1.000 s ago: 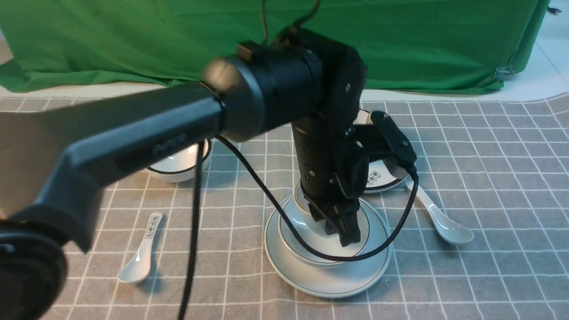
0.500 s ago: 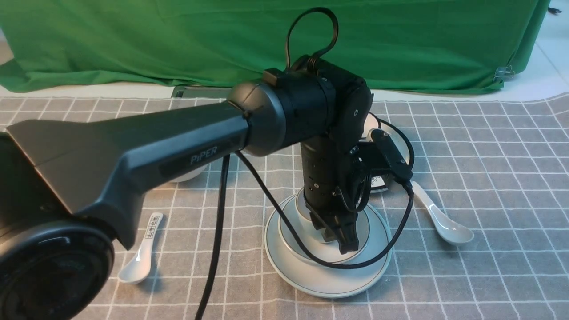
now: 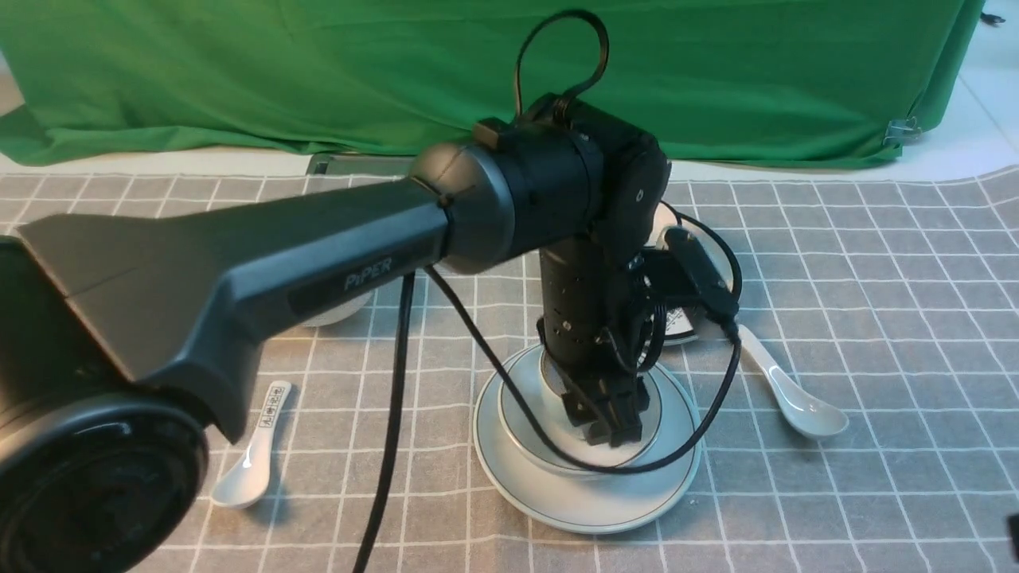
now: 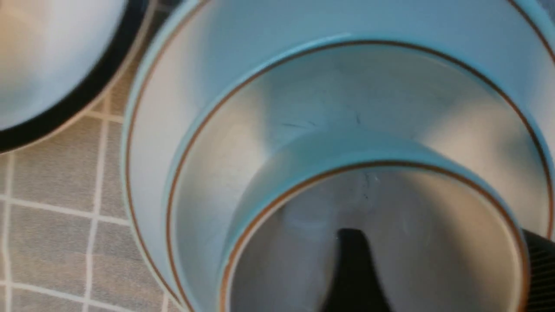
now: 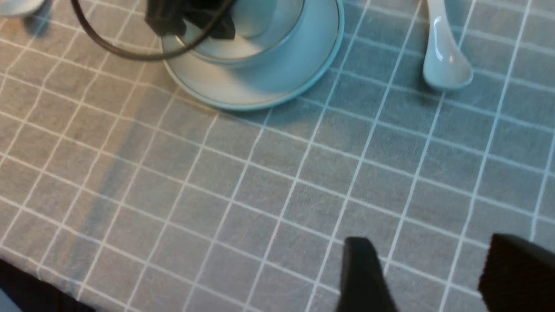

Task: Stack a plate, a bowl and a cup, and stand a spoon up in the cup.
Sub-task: Use the right arm to grab a blue soup spoon

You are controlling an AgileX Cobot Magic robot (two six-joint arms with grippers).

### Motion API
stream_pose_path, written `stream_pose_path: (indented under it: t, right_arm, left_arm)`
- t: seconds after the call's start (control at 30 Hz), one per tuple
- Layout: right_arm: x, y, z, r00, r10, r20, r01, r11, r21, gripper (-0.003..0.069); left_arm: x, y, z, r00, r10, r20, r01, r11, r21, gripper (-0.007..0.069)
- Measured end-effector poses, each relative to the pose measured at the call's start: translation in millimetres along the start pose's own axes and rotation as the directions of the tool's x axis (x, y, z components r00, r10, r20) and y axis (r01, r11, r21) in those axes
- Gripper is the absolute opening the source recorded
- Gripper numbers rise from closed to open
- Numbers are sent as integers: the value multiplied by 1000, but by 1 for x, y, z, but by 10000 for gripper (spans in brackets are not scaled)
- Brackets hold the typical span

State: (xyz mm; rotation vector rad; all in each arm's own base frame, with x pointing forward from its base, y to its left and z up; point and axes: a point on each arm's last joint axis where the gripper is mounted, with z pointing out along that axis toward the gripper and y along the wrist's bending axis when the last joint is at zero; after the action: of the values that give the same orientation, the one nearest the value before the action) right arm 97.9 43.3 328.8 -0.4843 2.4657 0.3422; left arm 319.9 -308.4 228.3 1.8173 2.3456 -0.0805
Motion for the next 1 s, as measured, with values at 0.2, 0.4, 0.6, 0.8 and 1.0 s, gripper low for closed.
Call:
stream_pose_path:
  t: [0.2, 0.4, 0.6, 0.8, 1.0]
  right_arm:
    - [-37, -14, 39, 996, 5, -89, -5, 1000, 3, 438]
    - [-99, -35, 103, 973, -30, -230, 26, 999, -18, 430]
    - [-138, -52, 162, 946, -73, -317, 62, 997, -46, 430]
    - [-161, -70, 219, 921, -97, -378, 84, 995, -49, 430]
    - [-166, -85, 259, 891, -127, -436, 127, 991, -29, 430]
  left_arm:
    - [1, -5, -69, 987, -79, 140, 88, 994, -58, 562]
    - [37, -35, -177, 924, -153, 350, 192, 978, -80, 221]
    - [95, -74, -219, 867, -200, 456, 262, 962, -75, 20]
    - [165, -119, -220, 701, -219, 678, 356, 932, -66, 6]
    - [219, -149, -203, 444, -148, 884, 436, 897, -69, 8]
